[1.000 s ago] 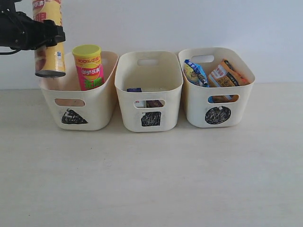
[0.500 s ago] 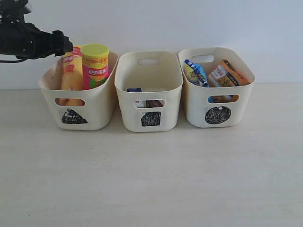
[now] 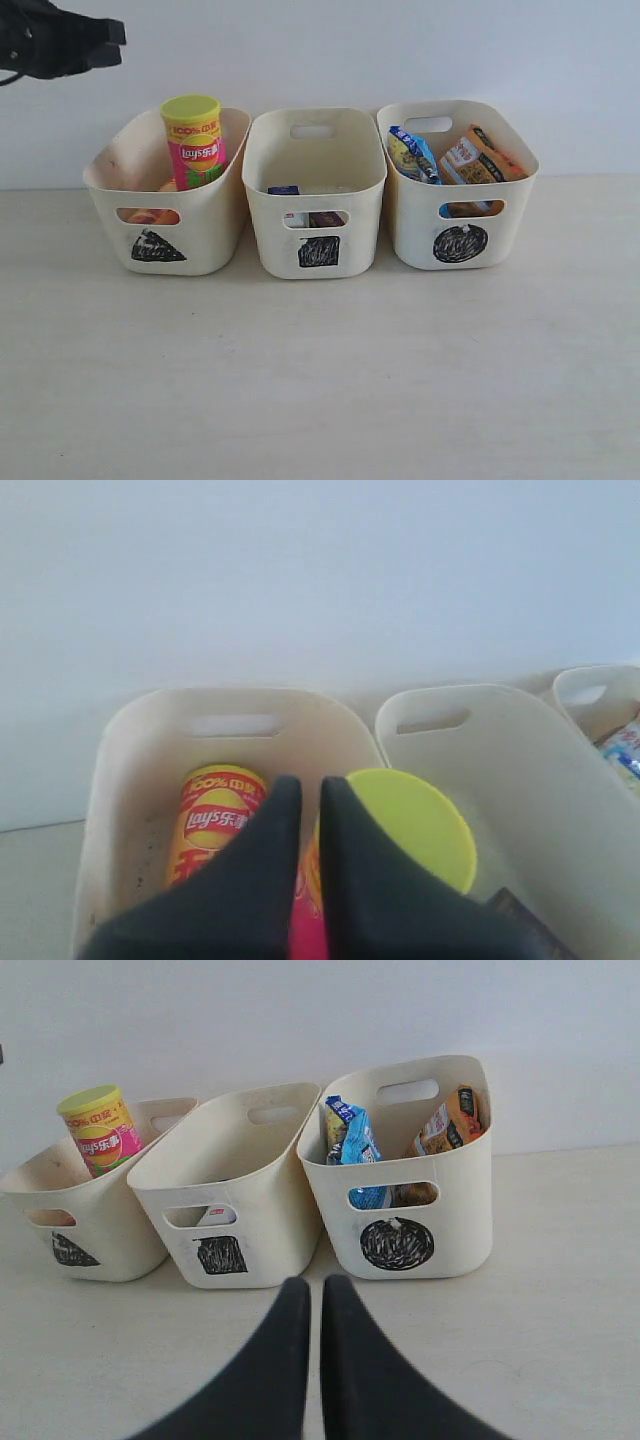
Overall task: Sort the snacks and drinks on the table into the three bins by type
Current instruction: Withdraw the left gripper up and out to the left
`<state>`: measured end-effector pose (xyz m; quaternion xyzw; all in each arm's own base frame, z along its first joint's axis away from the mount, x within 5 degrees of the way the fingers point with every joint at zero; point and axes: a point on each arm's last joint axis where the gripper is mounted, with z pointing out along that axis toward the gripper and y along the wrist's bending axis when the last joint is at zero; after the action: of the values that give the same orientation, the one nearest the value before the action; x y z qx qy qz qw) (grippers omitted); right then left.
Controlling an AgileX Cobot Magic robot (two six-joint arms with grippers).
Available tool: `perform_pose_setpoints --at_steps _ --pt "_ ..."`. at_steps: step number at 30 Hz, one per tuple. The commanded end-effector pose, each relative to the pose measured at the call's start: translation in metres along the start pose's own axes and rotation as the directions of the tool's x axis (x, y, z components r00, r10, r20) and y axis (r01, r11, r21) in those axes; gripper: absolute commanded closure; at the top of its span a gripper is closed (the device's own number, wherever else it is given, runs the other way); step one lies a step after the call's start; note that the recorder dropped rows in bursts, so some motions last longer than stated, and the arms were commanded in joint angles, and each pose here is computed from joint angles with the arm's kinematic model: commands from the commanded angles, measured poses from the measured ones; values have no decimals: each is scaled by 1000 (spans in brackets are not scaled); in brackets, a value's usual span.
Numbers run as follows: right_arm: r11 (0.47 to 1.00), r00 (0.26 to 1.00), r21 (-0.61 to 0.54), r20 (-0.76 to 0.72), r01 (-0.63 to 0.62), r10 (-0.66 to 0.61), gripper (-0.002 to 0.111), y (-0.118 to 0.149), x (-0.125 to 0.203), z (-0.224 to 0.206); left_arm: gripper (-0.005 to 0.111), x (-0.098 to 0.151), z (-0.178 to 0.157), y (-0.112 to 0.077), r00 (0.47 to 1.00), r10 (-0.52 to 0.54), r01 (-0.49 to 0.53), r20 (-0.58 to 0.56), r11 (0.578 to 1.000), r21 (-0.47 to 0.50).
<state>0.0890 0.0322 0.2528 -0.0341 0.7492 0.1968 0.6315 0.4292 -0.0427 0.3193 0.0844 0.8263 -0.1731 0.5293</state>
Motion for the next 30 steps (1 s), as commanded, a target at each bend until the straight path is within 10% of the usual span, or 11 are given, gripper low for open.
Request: perform_pose_setpoints --at_steps 1,20,30 --pt "1000 1000 3 9 16 -16 108 0 -1 0 103 -13 -37 -11 999 -18 17 29 999 34" --pt "1000 1000 2 7 7 -7 108 0 0 0 103 0 -272 -94 897 33 -23 440 999 -29" --pt "1000 1000 2 7 7 -7 108 0 0 0 103 32 -327 -117 847 -51 22 529 998 62"
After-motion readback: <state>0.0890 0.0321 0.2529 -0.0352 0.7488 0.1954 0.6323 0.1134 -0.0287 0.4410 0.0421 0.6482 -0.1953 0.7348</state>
